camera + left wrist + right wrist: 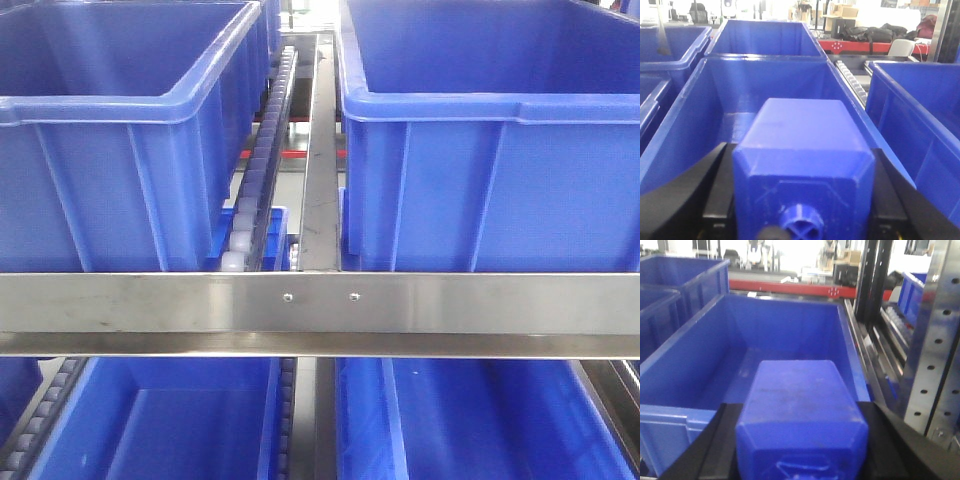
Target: Pick and sort blue part to right shelf
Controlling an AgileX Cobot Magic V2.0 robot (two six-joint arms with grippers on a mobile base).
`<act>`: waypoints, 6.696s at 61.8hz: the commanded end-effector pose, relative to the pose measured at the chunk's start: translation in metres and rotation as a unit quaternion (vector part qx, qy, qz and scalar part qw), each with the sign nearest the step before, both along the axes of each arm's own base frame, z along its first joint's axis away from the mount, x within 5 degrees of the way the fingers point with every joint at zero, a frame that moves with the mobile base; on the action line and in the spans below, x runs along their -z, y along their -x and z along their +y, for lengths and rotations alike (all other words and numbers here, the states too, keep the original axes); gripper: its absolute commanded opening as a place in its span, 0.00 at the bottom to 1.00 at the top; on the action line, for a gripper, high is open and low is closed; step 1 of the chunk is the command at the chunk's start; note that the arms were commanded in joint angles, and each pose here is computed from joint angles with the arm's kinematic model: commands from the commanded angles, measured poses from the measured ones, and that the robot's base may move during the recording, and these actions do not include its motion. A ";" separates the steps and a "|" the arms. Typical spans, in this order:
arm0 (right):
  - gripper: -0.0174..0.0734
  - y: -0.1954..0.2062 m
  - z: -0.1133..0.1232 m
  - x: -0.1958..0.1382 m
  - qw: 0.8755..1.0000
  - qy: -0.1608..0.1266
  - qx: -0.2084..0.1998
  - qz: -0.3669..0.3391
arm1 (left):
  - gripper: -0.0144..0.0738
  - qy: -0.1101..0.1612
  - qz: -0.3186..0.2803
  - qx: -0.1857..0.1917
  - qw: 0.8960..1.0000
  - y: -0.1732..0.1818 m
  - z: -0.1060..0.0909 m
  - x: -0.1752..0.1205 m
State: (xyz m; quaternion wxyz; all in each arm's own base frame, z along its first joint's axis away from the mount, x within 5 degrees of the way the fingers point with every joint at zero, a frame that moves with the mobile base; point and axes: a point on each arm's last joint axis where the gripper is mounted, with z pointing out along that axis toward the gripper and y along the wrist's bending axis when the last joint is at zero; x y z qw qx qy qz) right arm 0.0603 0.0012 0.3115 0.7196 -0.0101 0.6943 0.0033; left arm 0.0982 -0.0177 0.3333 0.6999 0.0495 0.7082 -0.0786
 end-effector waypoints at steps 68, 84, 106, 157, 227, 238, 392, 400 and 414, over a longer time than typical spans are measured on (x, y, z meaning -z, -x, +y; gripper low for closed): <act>0.65 -0.238 0.026 -0.026 0.996 0.025 -0.038 0.079 | 0.60 -0.015 0.046 -0.017 0.999 -0.204 -0.039 -0.010; 0.65 -0.240 0.026 -0.025 0.996 0.024 -0.037 0.073 | 0.61 -0.015 0.057 -0.041 0.997 -0.211 -0.024 -0.005; 0.82 -0.240 0.026 -0.025 0.996 0.024 -0.037 0.072 | 0.88 -0.019 0.086 -0.037 0.995 -0.211 -0.024 0.000; 0.25 -0.217 0.020 -0.045 0.996 -0.037 -0.022 0.075 | 0.32 -0.002 0.026 -0.046 0.999 -0.168 -0.010 -0.047; 0.25 -0.042 -0.002 -0.001 0.993 -0.067 0.008 -0.099 | 0.32 0.051 -0.064 -0.129 0.988 -0.003 0.026 0.025; 0.25 -0.041 -0.002 -0.001 0.993 -0.067 0.008 -0.100 | 0.32 0.051 -0.064 -0.129 0.988 -0.003 0.026 0.025; 0.25 0.008 -0.001 0.093 0.997 -0.028 0.001 -0.075 | 0.32 0.050 -0.062 -0.129 0.988 -0.003 0.026 0.026; 0.25 0.008 -0.001 0.093 0.997 -0.028 0.001 -0.075 | 0.32 0.050 -0.062 -0.129 0.988 -0.003 0.026 0.026; 0.25 0.008 -0.001 0.093 0.997 -0.028 0.001 -0.075 | 0.32 0.050 -0.063 -0.130 0.988 -0.003 0.026 0.028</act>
